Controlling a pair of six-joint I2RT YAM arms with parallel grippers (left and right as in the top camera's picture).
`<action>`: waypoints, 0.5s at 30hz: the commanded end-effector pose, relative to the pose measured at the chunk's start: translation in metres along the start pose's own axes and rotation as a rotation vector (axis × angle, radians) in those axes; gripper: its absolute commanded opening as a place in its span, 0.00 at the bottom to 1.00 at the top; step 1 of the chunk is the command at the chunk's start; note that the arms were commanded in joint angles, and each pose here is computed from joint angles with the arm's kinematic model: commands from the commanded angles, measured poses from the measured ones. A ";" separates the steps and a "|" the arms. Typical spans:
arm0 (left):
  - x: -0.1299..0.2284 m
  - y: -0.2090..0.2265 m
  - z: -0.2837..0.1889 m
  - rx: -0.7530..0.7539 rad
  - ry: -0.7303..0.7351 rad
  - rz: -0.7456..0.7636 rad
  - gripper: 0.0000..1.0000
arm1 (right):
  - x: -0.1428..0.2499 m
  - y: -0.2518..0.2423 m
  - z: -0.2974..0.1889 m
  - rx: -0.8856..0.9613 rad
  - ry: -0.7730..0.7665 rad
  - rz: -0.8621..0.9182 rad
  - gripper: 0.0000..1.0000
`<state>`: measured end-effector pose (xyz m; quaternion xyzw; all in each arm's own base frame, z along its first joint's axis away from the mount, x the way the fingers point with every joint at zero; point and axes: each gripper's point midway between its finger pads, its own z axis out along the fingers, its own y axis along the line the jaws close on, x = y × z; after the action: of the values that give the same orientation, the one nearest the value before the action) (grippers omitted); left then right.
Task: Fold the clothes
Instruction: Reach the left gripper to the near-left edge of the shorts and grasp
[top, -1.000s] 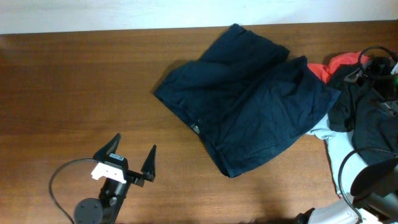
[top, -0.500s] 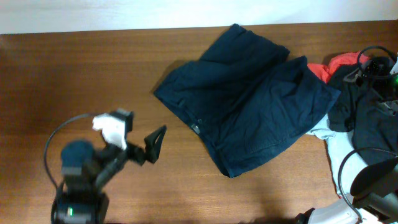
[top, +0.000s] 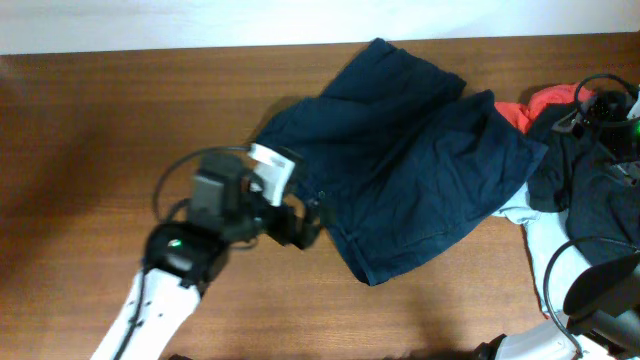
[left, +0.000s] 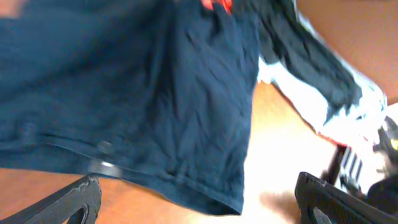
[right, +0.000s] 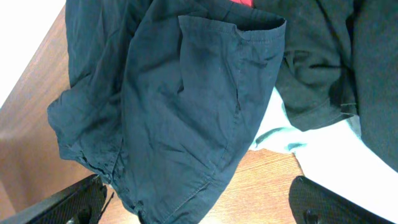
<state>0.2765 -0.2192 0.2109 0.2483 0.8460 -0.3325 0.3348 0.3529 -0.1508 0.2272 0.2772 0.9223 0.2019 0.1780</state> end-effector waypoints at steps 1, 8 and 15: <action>0.004 -0.001 0.013 -0.036 0.034 0.014 0.99 | 0.000 0.007 -0.009 -0.003 -0.026 -0.027 0.99; 0.008 0.018 0.025 -0.114 0.051 0.008 0.99 | 0.000 0.007 -0.009 -0.003 -0.026 -0.027 0.99; 0.020 0.019 0.025 -0.116 0.101 -0.014 0.91 | 0.000 0.007 -0.009 -0.003 -0.026 -0.027 0.99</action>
<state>0.2842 -0.2216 0.1735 0.2403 0.8790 -0.2773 0.3046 0.3529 -0.1508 0.2272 0.2772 0.9223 0.2019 0.1780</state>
